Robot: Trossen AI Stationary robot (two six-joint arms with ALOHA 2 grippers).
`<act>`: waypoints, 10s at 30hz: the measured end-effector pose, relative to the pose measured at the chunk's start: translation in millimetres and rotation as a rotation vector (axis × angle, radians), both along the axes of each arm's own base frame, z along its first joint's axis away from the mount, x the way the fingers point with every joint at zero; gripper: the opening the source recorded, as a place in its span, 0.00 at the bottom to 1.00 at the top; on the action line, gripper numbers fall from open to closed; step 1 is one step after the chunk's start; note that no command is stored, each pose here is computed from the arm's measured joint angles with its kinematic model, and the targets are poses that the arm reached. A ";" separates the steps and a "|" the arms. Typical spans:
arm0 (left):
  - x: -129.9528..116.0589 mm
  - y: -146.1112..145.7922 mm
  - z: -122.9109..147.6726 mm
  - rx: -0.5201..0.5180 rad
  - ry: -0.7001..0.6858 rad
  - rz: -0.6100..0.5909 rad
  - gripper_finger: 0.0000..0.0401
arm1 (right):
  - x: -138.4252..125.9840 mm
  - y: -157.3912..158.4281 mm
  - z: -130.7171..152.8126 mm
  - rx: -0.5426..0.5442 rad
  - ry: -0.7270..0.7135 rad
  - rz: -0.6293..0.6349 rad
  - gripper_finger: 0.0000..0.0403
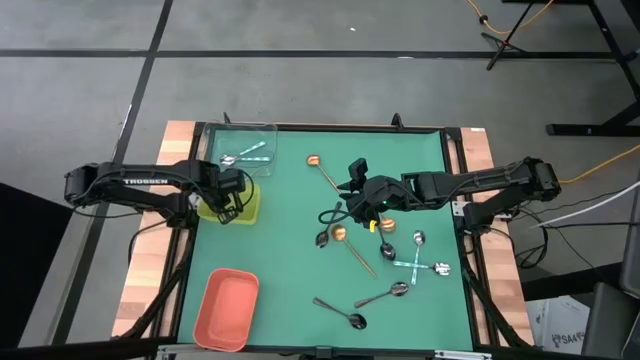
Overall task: Sort silverware by color (type)
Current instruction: Put the gold spoon into the yellow bin
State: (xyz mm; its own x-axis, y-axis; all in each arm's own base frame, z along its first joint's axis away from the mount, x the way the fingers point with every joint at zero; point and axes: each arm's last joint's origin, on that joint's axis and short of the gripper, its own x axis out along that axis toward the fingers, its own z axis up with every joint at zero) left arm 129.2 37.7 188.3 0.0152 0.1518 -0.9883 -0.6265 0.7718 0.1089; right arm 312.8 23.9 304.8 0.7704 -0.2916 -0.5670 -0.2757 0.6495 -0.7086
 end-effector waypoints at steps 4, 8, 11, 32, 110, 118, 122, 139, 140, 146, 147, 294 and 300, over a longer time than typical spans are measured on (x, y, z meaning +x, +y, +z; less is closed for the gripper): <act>-0.3 0.3 0.1 0.013 0.001 0.021 0.14 | 0.0 0.0 0.0 0.000 0.000 0.000 0.27; -0.6 1.0 0.2 0.036 0.007 0.028 0.22 | 0.0 0.0 0.0 0.000 0.000 0.000 0.27; -0.6 1.0 0.2 0.036 0.007 0.028 0.27 | 0.0 0.0 0.0 0.000 0.000 0.000 0.27; -0.6 0.6 0.4 0.023 0.002 0.024 0.29 | 0.0 0.0 0.0 0.000 0.000 0.000 0.27; 151.0 -10.8 55.8 0.234 -0.712 -0.359 0.29 | -37.3 -70.7 -42.8 0.139 0.611 -0.047 0.27; 151.1 -12.0 55.7 0.232 -0.711 -0.363 0.29 | -27.6 -72.4 -67.7 -0.072 0.837 0.304 0.27; 151.0 -12.1 55.6 0.232 -0.711 -0.364 0.29 | -19.4 -73.7 -84.8 -0.091 0.907 0.371 0.27; 151.0 -11.8 55.6 0.233 -0.710 -0.363 0.29 | 4.2 -77.3 -148.5 -0.089 1.084 0.495 0.27; 151.0 -11.8 55.6 0.233 -0.710 -0.363 0.29 | 4.4 -77.5 -150.8 -0.091 1.095 0.494 0.27; 151.0 -11.8 55.6 0.233 -0.710 -0.363 0.29 | 5.8 -78.5 -162.4 -0.099 1.143 0.489 0.27; 151.0 -11.8 55.6 0.232 -0.710 -0.363 0.29 | 6.1 -78.6 -163.3 -0.099 1.145 0.489 0.27; 150.8 -11.4 55.8 0.278 -0.687 -0.424 0.29 | -7.8 -131.8 -164.3 0.357 0.987 -0.132 0.01; 150.7 -10.8 55.8 0.296 -0.681 -0.417 0.29 | -6.9 -130.5 -164.3 0.448 0.947 -0.189 0.01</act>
